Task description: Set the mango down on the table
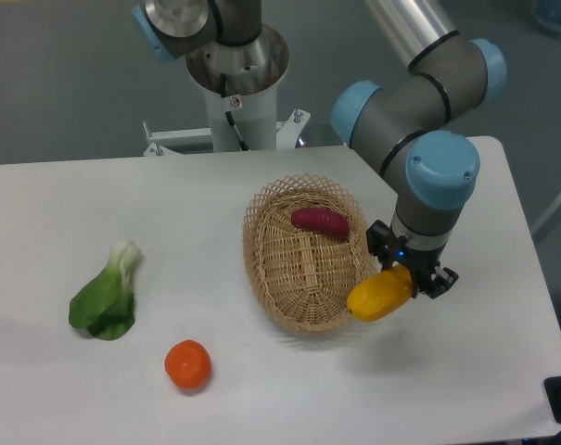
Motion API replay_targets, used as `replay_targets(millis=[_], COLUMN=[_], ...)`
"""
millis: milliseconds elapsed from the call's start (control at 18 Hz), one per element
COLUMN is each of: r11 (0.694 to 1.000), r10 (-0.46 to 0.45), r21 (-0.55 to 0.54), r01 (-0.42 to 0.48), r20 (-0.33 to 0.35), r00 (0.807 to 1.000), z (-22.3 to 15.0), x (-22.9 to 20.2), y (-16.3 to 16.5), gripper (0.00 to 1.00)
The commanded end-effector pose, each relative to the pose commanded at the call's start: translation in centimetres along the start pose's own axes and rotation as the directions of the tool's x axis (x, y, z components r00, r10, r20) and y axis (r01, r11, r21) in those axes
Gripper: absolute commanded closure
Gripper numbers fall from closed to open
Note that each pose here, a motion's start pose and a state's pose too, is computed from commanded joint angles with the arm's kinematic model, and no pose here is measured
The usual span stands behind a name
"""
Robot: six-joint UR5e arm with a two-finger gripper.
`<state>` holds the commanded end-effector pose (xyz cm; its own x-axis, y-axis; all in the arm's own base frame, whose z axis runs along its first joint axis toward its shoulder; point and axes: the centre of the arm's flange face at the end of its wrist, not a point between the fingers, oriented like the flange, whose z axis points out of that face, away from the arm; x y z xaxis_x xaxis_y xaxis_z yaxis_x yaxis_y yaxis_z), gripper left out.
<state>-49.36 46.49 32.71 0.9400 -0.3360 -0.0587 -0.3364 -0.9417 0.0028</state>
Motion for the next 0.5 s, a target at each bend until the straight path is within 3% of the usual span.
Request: replay_targets(millis=[500], r11=[1.000], r10=[0.005], r21=[0.007], r01=[-0.005], r20=[-0.001], r00=[1.000], z=[-0.11], x=[0.38], y=[-0.81], gripper=[0.73])
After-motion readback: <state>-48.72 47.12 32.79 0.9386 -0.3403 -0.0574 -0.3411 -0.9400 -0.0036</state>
